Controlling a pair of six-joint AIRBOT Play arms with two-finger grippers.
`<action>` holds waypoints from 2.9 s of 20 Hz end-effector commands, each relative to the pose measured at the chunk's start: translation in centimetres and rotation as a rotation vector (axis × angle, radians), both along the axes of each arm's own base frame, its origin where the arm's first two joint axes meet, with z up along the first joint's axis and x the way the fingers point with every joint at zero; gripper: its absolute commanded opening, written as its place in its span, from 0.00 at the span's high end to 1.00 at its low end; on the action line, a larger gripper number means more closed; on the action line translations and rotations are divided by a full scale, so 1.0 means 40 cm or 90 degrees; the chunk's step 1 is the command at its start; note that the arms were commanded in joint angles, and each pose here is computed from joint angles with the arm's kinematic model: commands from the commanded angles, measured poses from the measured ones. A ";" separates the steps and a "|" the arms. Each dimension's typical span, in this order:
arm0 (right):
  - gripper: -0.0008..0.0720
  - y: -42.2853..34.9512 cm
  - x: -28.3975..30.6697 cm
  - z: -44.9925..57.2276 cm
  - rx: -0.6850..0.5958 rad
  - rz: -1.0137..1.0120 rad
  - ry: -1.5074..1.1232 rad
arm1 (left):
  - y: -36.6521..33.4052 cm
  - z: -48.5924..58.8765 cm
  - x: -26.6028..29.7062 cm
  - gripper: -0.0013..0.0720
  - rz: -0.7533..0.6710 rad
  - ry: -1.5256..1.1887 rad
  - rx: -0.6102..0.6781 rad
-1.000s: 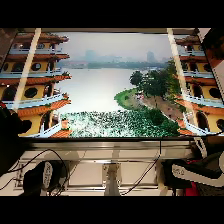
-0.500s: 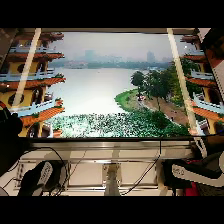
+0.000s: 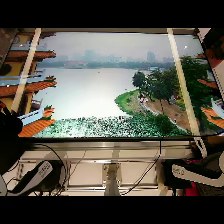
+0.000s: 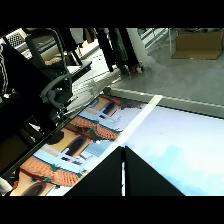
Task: Fold the clothes and pants, and hang the long-sleeved shirts on hangers.
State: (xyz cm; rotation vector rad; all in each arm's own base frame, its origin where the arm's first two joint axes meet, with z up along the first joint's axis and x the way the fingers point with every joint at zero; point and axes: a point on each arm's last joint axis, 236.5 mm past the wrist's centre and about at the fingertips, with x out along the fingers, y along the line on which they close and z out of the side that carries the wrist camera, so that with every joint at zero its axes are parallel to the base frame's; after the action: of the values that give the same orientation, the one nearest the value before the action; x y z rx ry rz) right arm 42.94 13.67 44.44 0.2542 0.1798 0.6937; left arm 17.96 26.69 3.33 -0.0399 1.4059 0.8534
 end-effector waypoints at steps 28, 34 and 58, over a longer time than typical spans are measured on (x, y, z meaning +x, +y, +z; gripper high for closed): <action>0.97 0.001 -0.001 0.001 0.001 0.001 0.000 | -0.468 0.714 0.460 0.97 -0.216 -0.959 -0.358; 0.97 0.003 -0.003 0.002 0.004 0.003 0.001 | -0.810 0.957 0.322 0.97 -0.504 -1.041 -0.438; 0.77 -0.123 0.100 -0.201 -0.077 -0.141 0.147 | -1.583 0.253 0.670 0.16 -0.574 -0.731 -0.600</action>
State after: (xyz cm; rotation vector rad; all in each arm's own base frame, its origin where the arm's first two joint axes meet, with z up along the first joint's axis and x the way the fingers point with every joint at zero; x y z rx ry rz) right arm 45.88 9.71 38.61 0.2408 0.3554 0.4769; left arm 43.12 -36.81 13.83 -0.4582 0.5174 -0.6567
